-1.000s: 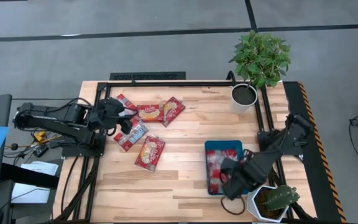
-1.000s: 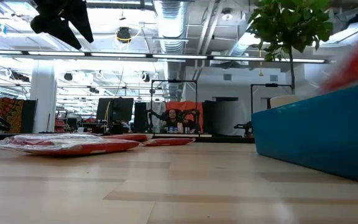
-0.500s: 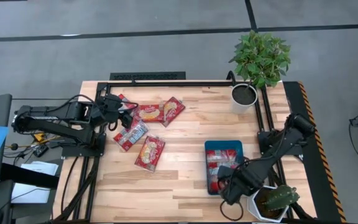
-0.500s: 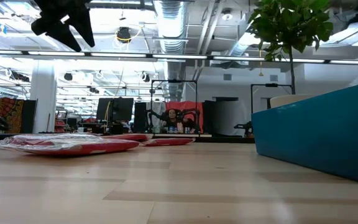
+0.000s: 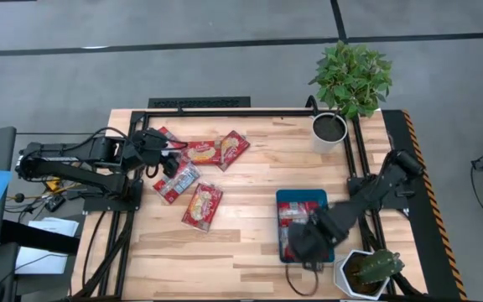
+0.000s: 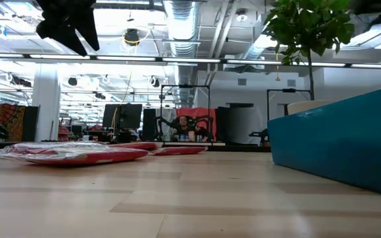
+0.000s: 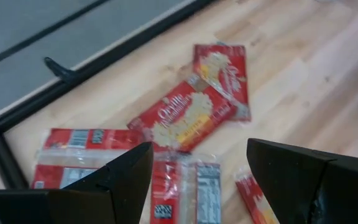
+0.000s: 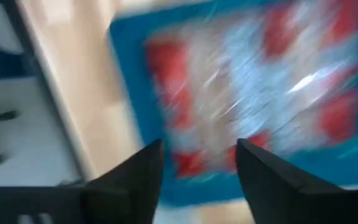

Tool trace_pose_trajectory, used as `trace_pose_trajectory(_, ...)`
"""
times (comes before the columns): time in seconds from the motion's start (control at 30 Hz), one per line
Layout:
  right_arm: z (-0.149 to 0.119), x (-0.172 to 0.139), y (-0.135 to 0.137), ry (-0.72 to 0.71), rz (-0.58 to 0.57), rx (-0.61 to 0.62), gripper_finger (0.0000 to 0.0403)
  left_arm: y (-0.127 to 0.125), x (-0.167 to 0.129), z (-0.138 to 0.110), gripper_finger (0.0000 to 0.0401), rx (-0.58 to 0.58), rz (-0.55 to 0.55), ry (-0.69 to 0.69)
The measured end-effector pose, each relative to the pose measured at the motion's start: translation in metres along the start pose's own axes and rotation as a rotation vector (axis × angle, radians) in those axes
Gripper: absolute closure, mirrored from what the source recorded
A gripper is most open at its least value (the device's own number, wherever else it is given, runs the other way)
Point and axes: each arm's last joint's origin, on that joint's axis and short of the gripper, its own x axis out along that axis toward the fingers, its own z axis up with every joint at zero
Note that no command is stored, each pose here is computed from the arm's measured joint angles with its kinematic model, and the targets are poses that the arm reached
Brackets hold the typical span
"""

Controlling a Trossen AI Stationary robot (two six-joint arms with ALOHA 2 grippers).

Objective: Sort popcorn bags into baskets
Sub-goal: Put the red popcorn bag into the blue bin

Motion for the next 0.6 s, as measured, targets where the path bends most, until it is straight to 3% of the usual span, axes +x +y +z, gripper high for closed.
trace_pose_trajectory(0.13,0.037,-0.018,-0.036,-0.137,-0.098,-0.06,0.0144,-0.002,0.0,-0.001,0.0151,0.029,-0.056,0.04)
trace_pose_trajectory(0.33,0.104,-0.023,-0.106,-0.361,-0.17,-0.129,0.0138,-0.001,0.0,-0.002,0.0151,0.036,-0.06,0.053)
trace_pose_trajectory(0.47,0.151,-0.008,-0.145,-0.511,-0.172,-0.132,0.0138,0.0,0.0,-0.004,0.0151,0.05,-0.048,0.071)
trace_pose_trajectory(0.6,0.183,0.017,-0.165,-0.593,-0.169,-0.162,0.0138,0.002,0.0,-0.006,0.0151,0.051,-0.031,0.094)
